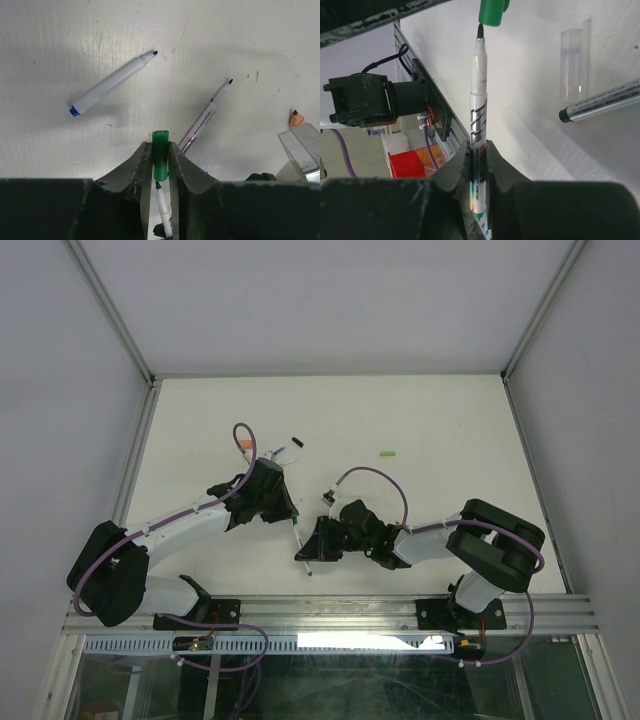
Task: Insert the pens into the pen caps
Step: Insert the pen cap onto the pen.
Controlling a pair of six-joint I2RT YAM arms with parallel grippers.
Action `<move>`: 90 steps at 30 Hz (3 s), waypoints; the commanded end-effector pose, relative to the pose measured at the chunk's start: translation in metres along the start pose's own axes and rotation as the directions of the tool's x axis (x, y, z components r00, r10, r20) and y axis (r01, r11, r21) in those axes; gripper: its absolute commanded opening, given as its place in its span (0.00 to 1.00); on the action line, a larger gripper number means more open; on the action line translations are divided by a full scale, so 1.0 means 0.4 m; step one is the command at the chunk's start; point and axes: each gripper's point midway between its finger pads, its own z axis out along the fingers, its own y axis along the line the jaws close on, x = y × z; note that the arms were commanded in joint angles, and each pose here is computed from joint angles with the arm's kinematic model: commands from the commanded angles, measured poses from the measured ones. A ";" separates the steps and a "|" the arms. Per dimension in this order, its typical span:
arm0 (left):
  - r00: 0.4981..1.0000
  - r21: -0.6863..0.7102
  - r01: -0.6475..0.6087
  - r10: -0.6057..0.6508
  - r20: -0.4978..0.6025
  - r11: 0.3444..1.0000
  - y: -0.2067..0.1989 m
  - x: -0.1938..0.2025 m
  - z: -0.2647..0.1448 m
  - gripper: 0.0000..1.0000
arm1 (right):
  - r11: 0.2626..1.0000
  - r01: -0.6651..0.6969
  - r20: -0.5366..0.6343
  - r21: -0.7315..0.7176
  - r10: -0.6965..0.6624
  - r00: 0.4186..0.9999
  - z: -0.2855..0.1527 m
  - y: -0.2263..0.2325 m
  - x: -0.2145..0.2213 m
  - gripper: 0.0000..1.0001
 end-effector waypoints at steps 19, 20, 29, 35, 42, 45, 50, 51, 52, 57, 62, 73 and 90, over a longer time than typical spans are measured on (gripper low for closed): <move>0.999 0.059 0.012 -0.015 0.052 0.998 -0.040 -0.041 -0.009 0.19 | 1.000 -0.003 0.087 -0.013 0.004 0.996 0.008 0.041 -0.055 0.00; 0.998 0.058 0.011 -0.014 0.053 0.998 -0.039 -0.041 -0.009 0.19 | 1.000 -0.003 0.090 -0.011 0.004 0.996 0.007 0.041 -0.057 0.00; 0.998 0.054 0.009 -0.011 0.054 0.999 -0.038 -0.042 -0.006 0.18 | 1.000 0.017 0.083 -0.020 -0.016 0.996 0.005 0.049 -0.057 0.00; 0.998 0.057 0.006 -0.009 0.059 0.998 -0.044 -0.049 -0.006 0.18 | 1.000 0.023 0.083 -0.006 -0.022 0.996 0.000 0.038 -0.052 0.00; 0.999 0.061 0.004 -0.007 0.047 0.998 -0.044 -0.042 -0.006 0.18 | 0.999 0.051 0.107 0.003 -0.051 0.993 -0.002 0.044 -0.067 0.00; 0.999 0.061 0.006 -0.009 0.047 0.998 -0.043 -0.041 -0.006 0.18 | 0.998 0.061 0.118 0.012 -0.062 0.991 -0.002 0.044 -0.075 0.00; 0.999 0.064 0.008 -0.011 0.043 0.998 -0.043 -0.039 -0.007 0.18 | 0.997 0.073 0.135 0.018 -0.075 0.988 -0.003 0.045 -0.084 0.00; 0.999 0.066 0.007 -0.010 0.042 0.998 -0.044 -0.038 -0.006 0.18 | 0.997 0.077 0.138 0.019 -0.079 0.987 -0.002 0.045 -0.086 0.00; 0.999 0.068 0.007 -0.009 0.040 0.998 -0.045 -0.037 -0.006 0.18 | 0.997 0.081 0.143 0.020 -0.083 0.986 -0.002 0.046 -0.089 0.00; 0.999 0.082 0.011 -0.014 0.033 0.997 -0.051 -0.033 -0.006 0.17 | 0.995 0.097 0.161 0.040 -0.102 0.982 0.002 0.041 -0.102 0.00; 0.999 0.086 0.015 -0.017 0.033 0.996 -0.050 -0.032 -0.007 0.17 | 0.992 0.092 0.179 0.080 -0.105 0.978 0.004 0.030 -0.118 0.00; 0.999 0.092 0.018 -0.021 0.029 0.996 -0.046 -0.024 -0.008 0.17 | 0.993 0.063 0.175 0.103 -0.081 0.981 0.022 0.016 -0.135 0.00; 0.999 0.103 0.022 -0.025 0.034 0.994 -0.046 -0.022 -0.008 0.14 | 0.993 0.021 0.159 0.117 -0.040 0.986 0.022 -0.015 -0.114 0.00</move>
